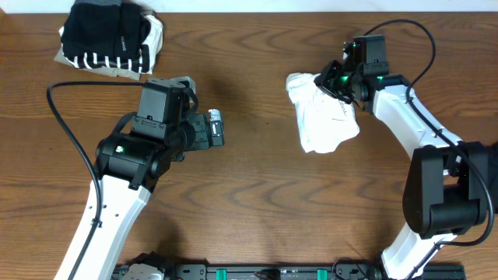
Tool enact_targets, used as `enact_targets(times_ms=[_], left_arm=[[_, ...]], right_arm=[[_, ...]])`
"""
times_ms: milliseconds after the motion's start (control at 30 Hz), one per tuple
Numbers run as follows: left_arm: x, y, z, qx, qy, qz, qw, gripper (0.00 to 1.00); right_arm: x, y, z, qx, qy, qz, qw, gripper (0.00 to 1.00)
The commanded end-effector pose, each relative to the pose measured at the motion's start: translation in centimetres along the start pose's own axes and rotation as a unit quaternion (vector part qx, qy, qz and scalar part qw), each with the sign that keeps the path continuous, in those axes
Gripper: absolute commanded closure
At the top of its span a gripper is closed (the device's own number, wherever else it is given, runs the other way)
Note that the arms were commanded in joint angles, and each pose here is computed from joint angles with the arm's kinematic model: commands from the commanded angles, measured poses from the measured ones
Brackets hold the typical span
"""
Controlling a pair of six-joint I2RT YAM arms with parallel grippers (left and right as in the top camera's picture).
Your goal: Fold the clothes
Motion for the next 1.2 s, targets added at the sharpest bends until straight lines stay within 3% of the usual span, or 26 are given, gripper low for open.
enact_targets(times_ms=[0, 267, 633, 700, 767, 867, 933, 1000, 1067, 1167], left_arm=[[0.2, 0.1, -0.1, 0.0, -0.012, 0.007, 1.0, 0.02], [0.7, 0.1, -0.3, 0.003, -0.011, 0.031, 0.999, 0.02], [0.7, 0.1, -0.3, 0.002, -0.011, 0.032, 0.999, 0.02], [0.7, 0.1, -0.3, 0.002, -0.011, 0.032, 0.999, 0.02], [0.7, 0.1, -0.3, 0.003, -0.011, 0.032, 0.999, 0.02], [0.7, 0.1, -0.3, 0.003, -0.011, 0.032, 0.999, 0.02], [0.7, 0.1, -0.3, 0.003, -0.011, 0.032, 0.999, 0.02], [0.7, 0.1, -0.3, 0.003, -0.011, 0.032, 0.999, 0.02], [0.7, 0.1, -0.3, 0.003, -0.011, 0.032, 0.999, 0.02], [0.7, 0.1, -0.2, 0.001, -0.011, 0.031, 0.999, 0.02]], right_arm=[[-0.1, 0.3, 1.2, -0.034, -0.003, -0.021, 0.999, 0.99], [-1.6, 1.0, 1.5, -0.07, 0.011, -0.101, 0.992, 0.99], [-3.8, 6.2, 3.2, -0.172, 0.054, -0.273, 0.945, 0.98], [-4.7, 7.0, 3.4, -0.179, 0.048, -0.304, 0.934, 0.92], [-5.8, 7.6, 3.4, -0.175, 0.04, -0.329, 0.927, 0.8], [-6.9, 8.2, 3.4, -0.16, 0.028, -0.345, 0.924, 0.71], [-7.1, 8.7, 3.3, -0.156, 0.025, -0.351, 0.923, 0.59], [-6.4, 9.3, 3.4, -0.152, 0.042, -0.345, 0.925, 0.57], [-4.7, 9.6, 3.6, -0.134, 0.102, -0.308, 0.936, 0.56], [-0.7, 9.7, 3.5, -0.092, 0.26, -0.225, 0.935, 0.43]])
Point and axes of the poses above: each gripper's point midway between its finger pads, its own y axis back along the fingers, its own x axis along the line the jaws close on, z = x × y, the point moved 8 cm from there along y, back along the fingers, and after that the axes turned 2 degrees about -y, right-handed, at the moved point
